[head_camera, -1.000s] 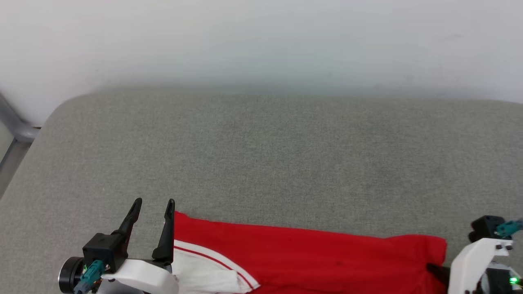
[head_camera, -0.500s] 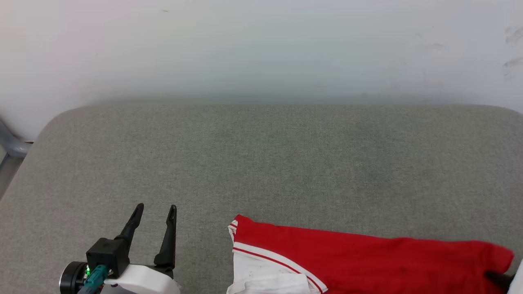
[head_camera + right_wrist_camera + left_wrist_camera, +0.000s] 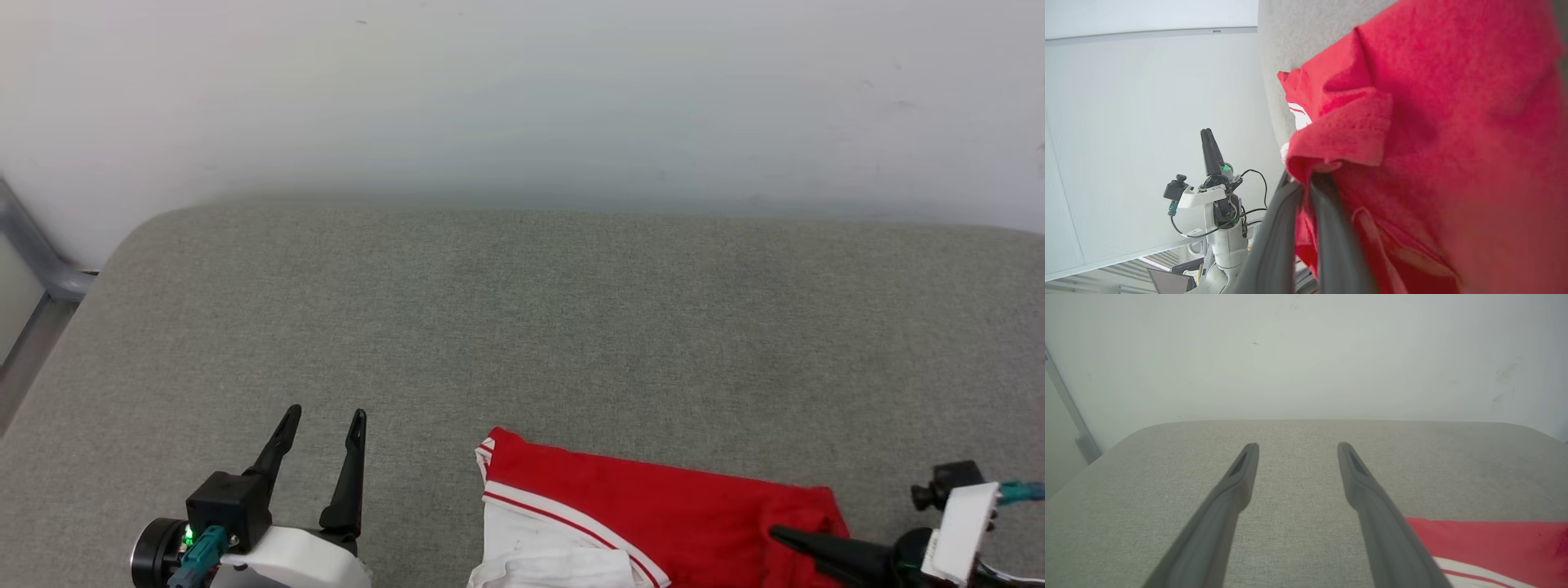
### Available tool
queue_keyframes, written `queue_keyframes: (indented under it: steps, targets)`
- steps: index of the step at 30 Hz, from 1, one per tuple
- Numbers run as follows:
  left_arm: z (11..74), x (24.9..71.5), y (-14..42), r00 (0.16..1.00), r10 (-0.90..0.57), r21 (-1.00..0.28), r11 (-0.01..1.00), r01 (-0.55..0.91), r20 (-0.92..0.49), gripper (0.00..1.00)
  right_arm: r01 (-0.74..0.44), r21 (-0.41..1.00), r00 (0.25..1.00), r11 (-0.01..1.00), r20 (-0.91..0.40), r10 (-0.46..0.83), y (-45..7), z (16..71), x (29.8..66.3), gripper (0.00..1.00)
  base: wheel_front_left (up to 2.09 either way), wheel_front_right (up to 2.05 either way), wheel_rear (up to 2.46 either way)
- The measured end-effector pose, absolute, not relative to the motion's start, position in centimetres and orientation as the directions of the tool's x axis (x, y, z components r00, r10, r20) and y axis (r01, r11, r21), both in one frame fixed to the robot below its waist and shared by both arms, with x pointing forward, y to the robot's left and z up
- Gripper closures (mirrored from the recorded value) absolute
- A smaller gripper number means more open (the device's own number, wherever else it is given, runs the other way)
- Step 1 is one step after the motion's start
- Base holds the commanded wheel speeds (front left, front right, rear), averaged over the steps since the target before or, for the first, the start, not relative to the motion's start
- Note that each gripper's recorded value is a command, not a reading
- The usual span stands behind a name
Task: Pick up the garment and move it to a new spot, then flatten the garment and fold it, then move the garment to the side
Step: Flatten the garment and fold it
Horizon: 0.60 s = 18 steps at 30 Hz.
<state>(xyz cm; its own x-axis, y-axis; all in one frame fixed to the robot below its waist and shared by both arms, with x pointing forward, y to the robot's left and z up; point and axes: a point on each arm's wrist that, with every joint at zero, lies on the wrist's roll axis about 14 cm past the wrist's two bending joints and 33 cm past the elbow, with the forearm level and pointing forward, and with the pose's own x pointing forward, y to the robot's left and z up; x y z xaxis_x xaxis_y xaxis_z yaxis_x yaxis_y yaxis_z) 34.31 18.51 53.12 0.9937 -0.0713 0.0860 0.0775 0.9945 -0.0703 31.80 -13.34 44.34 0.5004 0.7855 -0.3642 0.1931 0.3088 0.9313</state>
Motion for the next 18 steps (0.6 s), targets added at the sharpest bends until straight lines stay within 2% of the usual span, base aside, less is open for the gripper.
queue_keyframes:
  steps: [7,13,18]
  targets:
    - [52.9,34.6,18.7,0.995,-0.06,-0.077,0.995,0.066,0.079,0.0,0.119,0.974,0.412,0.194,-0.226,0.883,-6.3,45.8,33.0,1.0,0.0,0.0,0.0]
    - [52.4,35.4,19.1,0.997,-0.049,-0.083,0.995,0.054,0.064,0.0,0.063,0.988,0.326,0.139,-0.152,0.933,0.0,47.1,33.6,1.0,0.0,0.0,0.0]
    - [52.0,36.0,19.4,0.998,-0.036,-0.083,0.996,0.041,0.056,0.0,0.029,0.982,0.307,0.189,-0.189,0.933,3.2,46.4,34.3,1.0,0.0,0.0,0.0]
